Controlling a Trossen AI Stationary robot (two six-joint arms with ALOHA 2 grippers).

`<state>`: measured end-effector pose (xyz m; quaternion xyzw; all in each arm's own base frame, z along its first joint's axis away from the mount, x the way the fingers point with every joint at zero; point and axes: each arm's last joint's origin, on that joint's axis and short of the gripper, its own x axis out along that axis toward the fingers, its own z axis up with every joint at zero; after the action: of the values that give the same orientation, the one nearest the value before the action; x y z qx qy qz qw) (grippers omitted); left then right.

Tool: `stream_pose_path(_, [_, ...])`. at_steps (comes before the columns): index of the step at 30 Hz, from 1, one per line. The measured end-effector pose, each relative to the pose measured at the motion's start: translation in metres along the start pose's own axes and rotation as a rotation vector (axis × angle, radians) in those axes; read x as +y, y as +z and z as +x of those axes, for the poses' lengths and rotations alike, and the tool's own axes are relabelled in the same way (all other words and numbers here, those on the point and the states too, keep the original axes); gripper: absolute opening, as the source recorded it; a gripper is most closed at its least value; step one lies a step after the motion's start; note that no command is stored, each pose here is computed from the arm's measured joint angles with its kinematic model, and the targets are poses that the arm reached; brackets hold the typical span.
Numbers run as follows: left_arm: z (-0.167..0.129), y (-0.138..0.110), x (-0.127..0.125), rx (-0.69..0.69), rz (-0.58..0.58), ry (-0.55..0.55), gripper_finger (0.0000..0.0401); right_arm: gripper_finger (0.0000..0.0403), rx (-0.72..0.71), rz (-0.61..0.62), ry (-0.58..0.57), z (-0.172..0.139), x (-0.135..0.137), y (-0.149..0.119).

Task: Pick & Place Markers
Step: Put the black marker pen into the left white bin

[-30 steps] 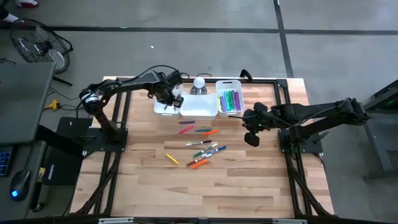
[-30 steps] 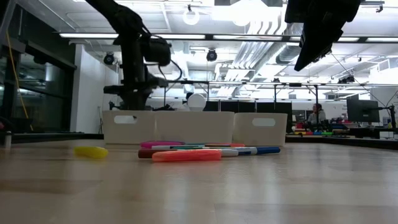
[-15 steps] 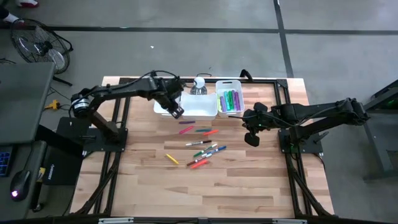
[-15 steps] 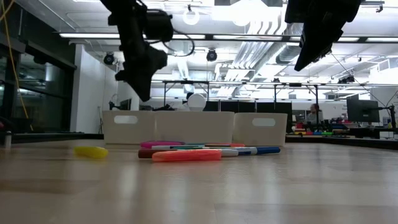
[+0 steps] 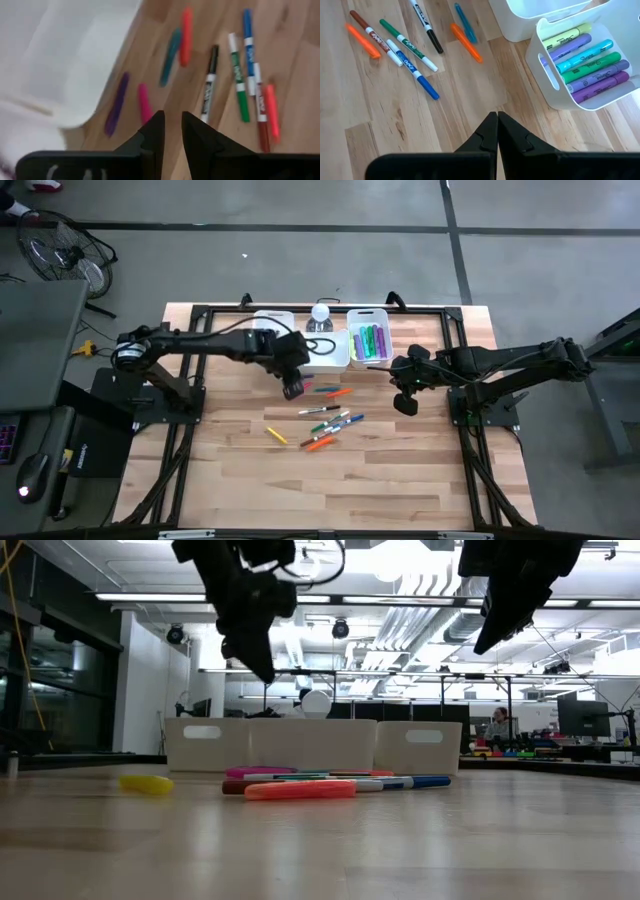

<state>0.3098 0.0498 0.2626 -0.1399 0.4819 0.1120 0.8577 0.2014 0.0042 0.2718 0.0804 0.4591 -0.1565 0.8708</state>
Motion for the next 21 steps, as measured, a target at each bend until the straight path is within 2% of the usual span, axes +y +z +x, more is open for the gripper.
stream_pose_path(3, [0.000,0.001,-0.009,-0.030,0.029,-0.007,0.0065,0.0000,0.003,-0.001,-0.001,0.000,0.000,0.000])
stream_pose_path(6, [0.001,0.000,-0.015,-0.026,0.046,-0.023,0.0086,0.0000,0.012,-0.003,-0.004,0.000,0.000,-0.001])
stream_pose_path(11, [0.016,-0.003,-0.030,-0.006,0.093,-0.042,0.0159,0.0000,0.039,-0.009,-0.014,0.000,-0.001,-0.004])
stream_pose_path(15, [0.026,-0.006,-0.045,-0.002,0.198,-0.048,0.0205,0.0000,0.074,-0.006,-0.027,0.004,-0.003,-0.012])
stream_pose_path(21, [0.048,-0.013,-0.062,0.028,0.243,-0.016,0.0215,0.0000,0.117,0.060,0.015,0.019,-0.006,-0.035])
